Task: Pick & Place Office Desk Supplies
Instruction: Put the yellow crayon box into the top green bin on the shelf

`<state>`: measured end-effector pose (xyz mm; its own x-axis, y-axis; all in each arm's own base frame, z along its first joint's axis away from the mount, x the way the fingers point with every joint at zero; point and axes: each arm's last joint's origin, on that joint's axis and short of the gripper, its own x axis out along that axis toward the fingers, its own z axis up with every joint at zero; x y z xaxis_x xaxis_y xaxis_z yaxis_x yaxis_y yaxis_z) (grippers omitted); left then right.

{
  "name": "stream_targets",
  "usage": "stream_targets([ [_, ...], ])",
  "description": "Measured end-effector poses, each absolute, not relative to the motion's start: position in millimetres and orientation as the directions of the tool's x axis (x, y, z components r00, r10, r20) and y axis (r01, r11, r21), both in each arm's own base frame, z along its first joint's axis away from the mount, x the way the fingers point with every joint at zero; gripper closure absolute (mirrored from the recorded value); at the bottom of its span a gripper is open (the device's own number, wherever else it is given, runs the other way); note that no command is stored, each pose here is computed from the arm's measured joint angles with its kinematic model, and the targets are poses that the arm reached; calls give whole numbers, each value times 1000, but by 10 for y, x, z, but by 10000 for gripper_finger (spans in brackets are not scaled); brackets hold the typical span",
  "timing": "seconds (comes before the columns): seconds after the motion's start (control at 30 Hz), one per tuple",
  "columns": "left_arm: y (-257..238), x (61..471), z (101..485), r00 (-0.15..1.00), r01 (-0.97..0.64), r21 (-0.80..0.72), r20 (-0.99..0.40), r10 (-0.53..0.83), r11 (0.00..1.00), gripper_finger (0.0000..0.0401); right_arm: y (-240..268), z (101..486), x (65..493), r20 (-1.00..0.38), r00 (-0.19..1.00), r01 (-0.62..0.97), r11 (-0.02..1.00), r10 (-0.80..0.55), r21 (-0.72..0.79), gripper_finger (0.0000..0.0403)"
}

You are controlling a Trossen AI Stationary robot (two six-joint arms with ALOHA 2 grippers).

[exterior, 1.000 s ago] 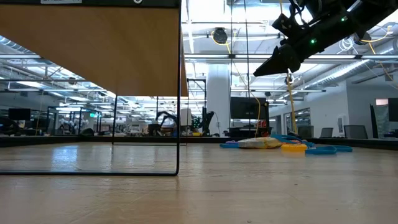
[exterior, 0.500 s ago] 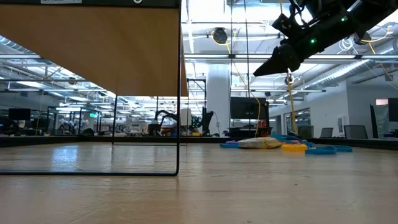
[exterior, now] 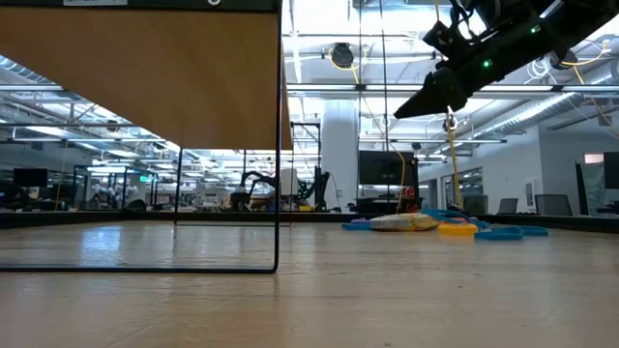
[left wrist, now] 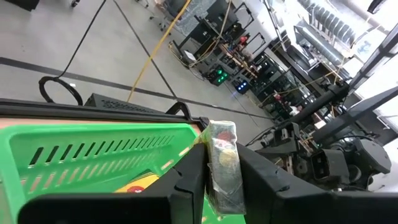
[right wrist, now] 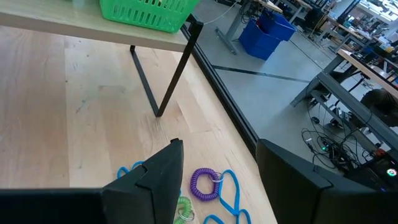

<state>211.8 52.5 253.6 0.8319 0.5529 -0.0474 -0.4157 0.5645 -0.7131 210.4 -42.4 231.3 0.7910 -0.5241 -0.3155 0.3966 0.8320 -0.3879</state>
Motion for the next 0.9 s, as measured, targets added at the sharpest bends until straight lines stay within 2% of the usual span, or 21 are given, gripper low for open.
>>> stream_targets([
  [0.6, 523, 2118, 2538, 832, -425, -694, -47, 552, 581, 317, -423, 2292, 2097, -313, 792, 398, 832, -524, -387, 211],
  [0.9, 523, 2118, 2537, 832, -434, -676, -47, 552, 596, 317, -419, 2187, 2066, -246, 813, 418, 823, -528, -384, 211],
])
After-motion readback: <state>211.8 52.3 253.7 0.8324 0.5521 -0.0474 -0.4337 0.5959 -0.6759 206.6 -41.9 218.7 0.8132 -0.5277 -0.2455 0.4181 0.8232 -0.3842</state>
